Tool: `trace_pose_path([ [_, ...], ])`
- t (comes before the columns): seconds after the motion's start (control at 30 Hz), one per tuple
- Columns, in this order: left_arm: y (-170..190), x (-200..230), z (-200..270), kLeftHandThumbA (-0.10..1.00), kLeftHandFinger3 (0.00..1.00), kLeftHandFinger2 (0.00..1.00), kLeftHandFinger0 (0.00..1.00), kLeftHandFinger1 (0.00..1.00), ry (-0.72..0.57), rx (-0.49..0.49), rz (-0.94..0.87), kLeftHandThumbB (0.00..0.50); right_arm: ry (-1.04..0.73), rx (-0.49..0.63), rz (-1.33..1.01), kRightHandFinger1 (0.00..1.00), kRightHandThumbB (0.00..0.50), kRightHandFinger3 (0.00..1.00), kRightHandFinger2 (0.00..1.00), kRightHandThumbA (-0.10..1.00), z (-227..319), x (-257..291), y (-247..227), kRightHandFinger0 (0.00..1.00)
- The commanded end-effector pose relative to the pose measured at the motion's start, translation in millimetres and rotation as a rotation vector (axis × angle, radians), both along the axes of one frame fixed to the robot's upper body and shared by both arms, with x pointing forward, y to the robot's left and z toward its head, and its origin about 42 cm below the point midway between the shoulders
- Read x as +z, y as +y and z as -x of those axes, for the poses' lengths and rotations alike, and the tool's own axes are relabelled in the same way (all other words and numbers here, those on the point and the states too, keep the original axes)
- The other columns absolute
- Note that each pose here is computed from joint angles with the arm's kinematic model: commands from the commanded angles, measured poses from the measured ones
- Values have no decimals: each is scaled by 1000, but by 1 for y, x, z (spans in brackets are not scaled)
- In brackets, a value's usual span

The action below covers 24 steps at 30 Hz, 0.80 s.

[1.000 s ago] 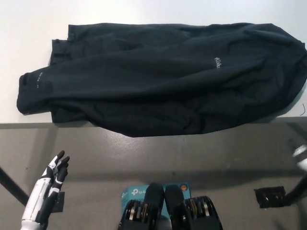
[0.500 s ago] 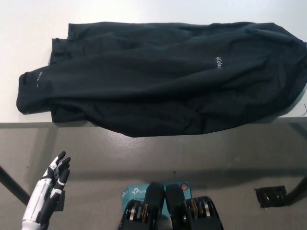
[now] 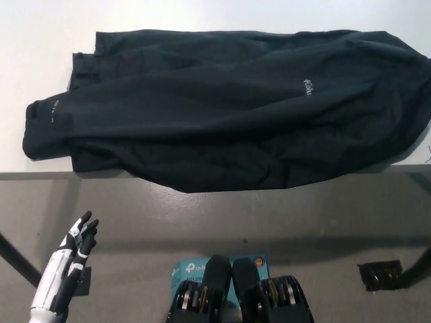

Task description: The robot grabs the right edges of the black jacket on the table, and folds it in half

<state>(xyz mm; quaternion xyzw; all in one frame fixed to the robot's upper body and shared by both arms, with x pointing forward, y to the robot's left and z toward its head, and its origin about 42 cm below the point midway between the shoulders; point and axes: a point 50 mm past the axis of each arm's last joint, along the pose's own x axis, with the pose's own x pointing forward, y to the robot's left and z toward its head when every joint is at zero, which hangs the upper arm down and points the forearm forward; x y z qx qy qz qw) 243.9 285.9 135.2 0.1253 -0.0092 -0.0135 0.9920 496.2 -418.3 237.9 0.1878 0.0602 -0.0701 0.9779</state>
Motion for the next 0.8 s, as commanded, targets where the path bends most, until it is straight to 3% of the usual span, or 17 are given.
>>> trace_pose_path([
  [0.0, 2, 17, -4, 936, 1000, 1000, 1000, 1000, -89, -19, 7, 0, -63, 184, -162, 1000, 349, 1000, 1000, 1000, -25, 36, -2, 1000],
  [0.17, 3, 18, -4, 962, 1000, 1000, 1000, 1000, -106, -27, 9, 11, -13, 192, -236, 1000, 397, 1000, 1000, 1000, -29, 12, 6, 1000],
  [0.37, 4, 18, -6, 942, 1000, 1000, 1000, 1000, -115, -26, 21, 6, 5, 197, -263, 1000, 422, 1000, 1000, 1000, -32, 5, 10, 1000],
  [0.6, 5, 19, -6, 949, 1000, 1000, 1000, 1000, -117, -19, 13, 7, 8, 220, -242, 1000, 412, 1000, 1000, 1000, -33, 5, 12, 1000],
  [0.77, 6, 19, -6, 957, 1000, 1000, 1000, 1000, -124, -14, 14, 10, 18, 233, -212, 1000, 437, 1000, 1000, 1000, -34, 5, 15, 1000],
])
